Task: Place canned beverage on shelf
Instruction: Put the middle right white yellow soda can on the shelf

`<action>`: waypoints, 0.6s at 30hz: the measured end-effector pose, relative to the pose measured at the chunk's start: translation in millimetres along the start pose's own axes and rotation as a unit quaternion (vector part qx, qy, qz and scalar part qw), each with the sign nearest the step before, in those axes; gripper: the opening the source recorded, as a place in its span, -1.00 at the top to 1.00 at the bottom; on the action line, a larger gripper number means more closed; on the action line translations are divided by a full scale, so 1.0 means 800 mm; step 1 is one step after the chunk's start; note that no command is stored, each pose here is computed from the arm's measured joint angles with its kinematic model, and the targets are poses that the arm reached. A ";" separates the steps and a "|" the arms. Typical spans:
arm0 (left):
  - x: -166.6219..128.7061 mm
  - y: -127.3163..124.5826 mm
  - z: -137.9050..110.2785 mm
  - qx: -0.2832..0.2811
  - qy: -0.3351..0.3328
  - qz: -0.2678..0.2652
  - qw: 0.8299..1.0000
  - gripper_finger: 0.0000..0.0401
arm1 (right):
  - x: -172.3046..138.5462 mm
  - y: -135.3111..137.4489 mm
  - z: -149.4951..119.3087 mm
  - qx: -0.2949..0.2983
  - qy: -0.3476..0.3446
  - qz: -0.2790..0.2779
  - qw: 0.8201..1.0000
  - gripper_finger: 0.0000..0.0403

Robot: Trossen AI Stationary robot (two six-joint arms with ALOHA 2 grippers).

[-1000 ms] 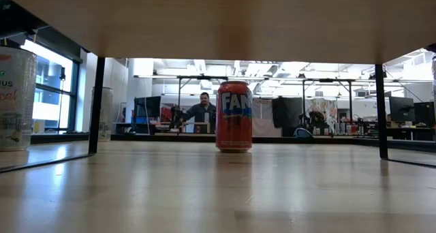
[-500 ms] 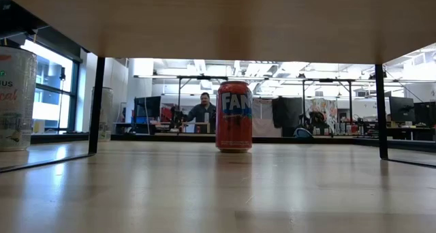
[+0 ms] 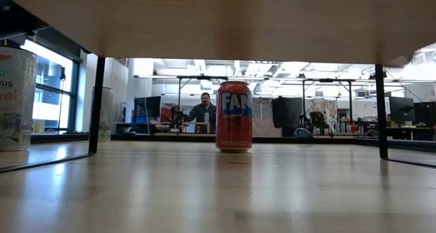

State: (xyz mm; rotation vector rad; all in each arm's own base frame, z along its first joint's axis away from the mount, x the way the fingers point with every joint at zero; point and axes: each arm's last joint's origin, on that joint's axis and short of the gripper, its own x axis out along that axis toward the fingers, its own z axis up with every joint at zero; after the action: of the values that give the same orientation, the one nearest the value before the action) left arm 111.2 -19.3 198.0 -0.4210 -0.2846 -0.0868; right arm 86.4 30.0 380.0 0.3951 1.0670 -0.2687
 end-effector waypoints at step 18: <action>0.000 0.000 -0.001 0.000 0.003 0.001 1.000 -0.04 | 0.014 0.013 0.071 -0.151 -0.160 -0.171 0.960 -0.20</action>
State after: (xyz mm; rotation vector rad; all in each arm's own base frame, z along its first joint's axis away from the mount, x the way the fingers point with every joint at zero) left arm 111.3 -19.4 197.4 -0.4202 -0.2783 -0.0857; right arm 140.7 14.1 395.6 -0.1107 0.8329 -0.4533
